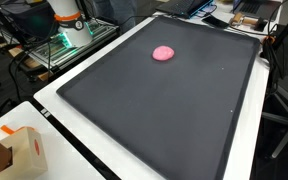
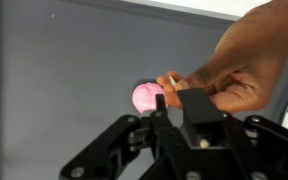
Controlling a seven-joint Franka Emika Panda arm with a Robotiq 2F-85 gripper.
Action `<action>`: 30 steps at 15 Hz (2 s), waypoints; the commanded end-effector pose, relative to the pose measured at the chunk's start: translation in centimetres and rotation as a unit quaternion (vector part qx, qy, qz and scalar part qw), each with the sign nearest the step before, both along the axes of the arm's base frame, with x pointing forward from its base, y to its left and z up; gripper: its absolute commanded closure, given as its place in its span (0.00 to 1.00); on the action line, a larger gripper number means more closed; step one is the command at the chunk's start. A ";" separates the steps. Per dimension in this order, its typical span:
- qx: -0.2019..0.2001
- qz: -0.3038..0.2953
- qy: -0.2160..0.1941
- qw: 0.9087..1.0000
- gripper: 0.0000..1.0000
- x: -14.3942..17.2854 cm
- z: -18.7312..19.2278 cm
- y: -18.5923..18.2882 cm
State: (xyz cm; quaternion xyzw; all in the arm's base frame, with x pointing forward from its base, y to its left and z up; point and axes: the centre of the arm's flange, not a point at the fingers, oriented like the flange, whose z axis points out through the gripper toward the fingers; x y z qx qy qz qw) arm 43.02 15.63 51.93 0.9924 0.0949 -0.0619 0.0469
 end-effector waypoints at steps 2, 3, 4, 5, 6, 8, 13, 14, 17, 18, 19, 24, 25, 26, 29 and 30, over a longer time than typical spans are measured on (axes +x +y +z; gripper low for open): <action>-0.002 0.003 -0.006 1.000 0.99 -0.1 -0.2 -0.1; -0.002 0.004 -0.007 1.000 1.00 -0.1 -0.2 -0.1; -0.003 0.006 -0.007 1.000 0.97 -0.1 -0.1 0.0; -0.004 0.007 -0.008 1.000 0.97 0.0 -0.1 -0.1; -0.005 0.008 -0.007 1.000 0.97 0.0 -0.1 -0.1; -0.001 0.002 -0.003 1.000 0.87 0.1 0.0 0.0; -0.001 0.002 -0.003 1.000 0.87 0.1 0.0 0.0; -0.001 0.002 -0.003 1.000 0.87 0.1 0.0 0.0; -0.001 0.002 -0.003 1.000 0.87 0.1 0.0 0.0; -0.001 0.002 -0.003 1.000 0.87 0.1 0.0 0.0; -0.001 0.002 -0.003 1.000 0.87 0.1 0.0 0.0; -0.001 0.002 -0.003 1.000 0.87 0.1 0.0 0.0; -0.001 0.002 -0.003 1.000 0.87 0.1 0.0 0.0; -0.001 0.002 -0.003 1.000 0.87 0.1 0.0 0.0; -0.001 0.002 -0.003 1.000 0.87 0.1 0.0 0.0; -0.001 0.002 -0.003 1.000 0.87 0.1 0.0 0.0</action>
